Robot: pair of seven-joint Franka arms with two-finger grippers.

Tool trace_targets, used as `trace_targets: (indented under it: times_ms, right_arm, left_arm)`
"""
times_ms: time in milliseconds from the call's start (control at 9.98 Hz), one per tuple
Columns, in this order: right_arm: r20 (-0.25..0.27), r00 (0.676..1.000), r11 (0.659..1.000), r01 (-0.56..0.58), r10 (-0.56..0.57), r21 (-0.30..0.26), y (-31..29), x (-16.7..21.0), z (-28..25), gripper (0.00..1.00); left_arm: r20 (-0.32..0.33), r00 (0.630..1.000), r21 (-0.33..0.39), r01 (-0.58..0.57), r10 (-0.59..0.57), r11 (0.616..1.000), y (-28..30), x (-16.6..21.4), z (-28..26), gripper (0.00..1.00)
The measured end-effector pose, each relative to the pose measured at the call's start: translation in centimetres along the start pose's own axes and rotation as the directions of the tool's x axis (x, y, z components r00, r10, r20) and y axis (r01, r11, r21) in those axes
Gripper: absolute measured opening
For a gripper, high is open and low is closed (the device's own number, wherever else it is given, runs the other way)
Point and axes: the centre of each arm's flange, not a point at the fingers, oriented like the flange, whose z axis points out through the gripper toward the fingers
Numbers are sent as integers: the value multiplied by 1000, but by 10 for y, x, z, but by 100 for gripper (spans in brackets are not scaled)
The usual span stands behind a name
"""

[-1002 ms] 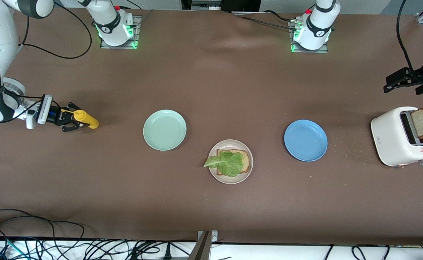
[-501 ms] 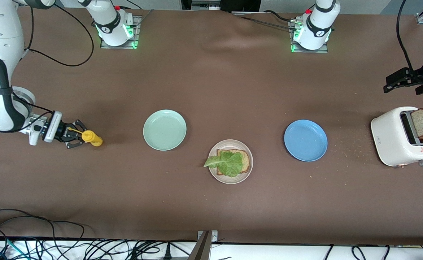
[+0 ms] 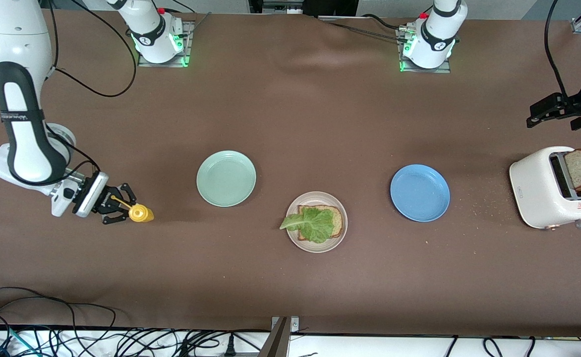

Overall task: Make sandwich on beige plate with both arms
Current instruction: 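Lift the yellow bottle and carry it toward the beige plate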

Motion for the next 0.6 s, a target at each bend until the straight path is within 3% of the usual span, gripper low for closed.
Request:
trace_targets:
  times_ms: [301,601]
  right_arm:
    - [50,997,995,-62,66,-79,-17,81,34,11]
    - [198,980,989,17,12,-147,-38,149,62,11]
  left_arm:
    - [0,1000,0,0,0,1000,0,0,0,100]
    - [0,1000,0,-1,1,1000,0,0,0,100]
